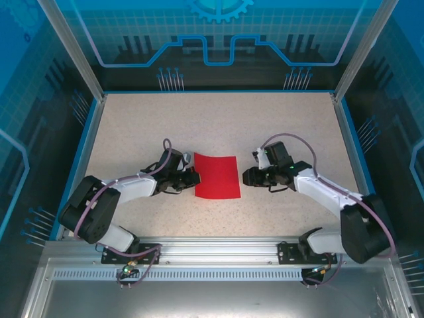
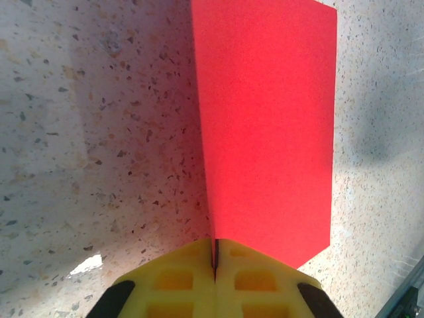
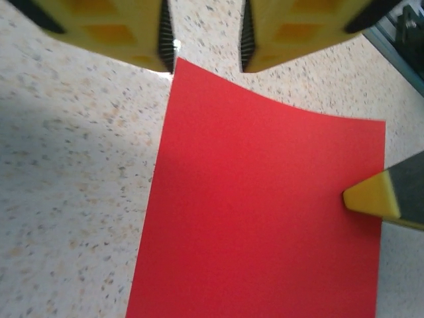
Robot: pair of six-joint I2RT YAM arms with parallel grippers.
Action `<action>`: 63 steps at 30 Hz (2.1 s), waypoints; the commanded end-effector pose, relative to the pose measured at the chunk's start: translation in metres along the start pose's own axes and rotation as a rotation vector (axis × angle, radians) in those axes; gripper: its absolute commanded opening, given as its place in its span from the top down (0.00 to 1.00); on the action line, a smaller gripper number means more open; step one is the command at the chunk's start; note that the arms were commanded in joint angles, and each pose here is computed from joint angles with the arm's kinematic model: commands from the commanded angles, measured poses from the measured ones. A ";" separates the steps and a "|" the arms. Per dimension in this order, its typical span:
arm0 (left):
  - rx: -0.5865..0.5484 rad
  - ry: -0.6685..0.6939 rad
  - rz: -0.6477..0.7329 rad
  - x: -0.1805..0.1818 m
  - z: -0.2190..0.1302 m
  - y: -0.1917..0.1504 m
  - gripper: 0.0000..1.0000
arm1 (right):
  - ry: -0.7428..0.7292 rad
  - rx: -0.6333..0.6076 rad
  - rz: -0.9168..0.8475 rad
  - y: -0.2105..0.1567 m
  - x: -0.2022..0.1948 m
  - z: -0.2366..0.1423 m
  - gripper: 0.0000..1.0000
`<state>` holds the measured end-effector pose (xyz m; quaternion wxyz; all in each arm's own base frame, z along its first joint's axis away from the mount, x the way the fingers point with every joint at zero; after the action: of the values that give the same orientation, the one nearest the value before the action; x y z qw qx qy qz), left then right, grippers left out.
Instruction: Fold a paper plane with a square sheet of paper (fold left side to right side)
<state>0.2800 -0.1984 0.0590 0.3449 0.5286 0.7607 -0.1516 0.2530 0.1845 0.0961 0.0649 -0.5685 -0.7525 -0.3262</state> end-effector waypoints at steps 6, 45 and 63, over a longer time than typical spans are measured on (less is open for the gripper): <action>-0.012 -0.011 0.041 -0.014 -0.010 0.002 0.99 | 0.003 0.049 0.029 0.001 -0.004 0.038 0.80; 0.104 -0.284 0.093 -0.104 0.004 -0.004 0.40 | -0.056 0.214 0.031 -0.029 -0.015 0.080 0.82; 0.162 -0.214 0.090 -0.096 0.047 -0.016 0.62 | 0.213 -0.097 0.094 0.038 -0.002 0.017 0.54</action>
<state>0.2977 -0.2917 0.0840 0.3791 0.5629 0.6901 -0.2513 0.2912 0.1943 0.0876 0.0998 -0.5805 -0.7135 -0.3794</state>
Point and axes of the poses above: each hand's point on the last joint's axis, 136 mm out from that joint toward the fingers, its own z axis out along the fingers, its own x axis along the line the jaws close on, y = z × x, the point moved 2 cm from there along -z, back along the fingers, and after that the axes turned 10 degrees about -z, right-handed, at the moved point
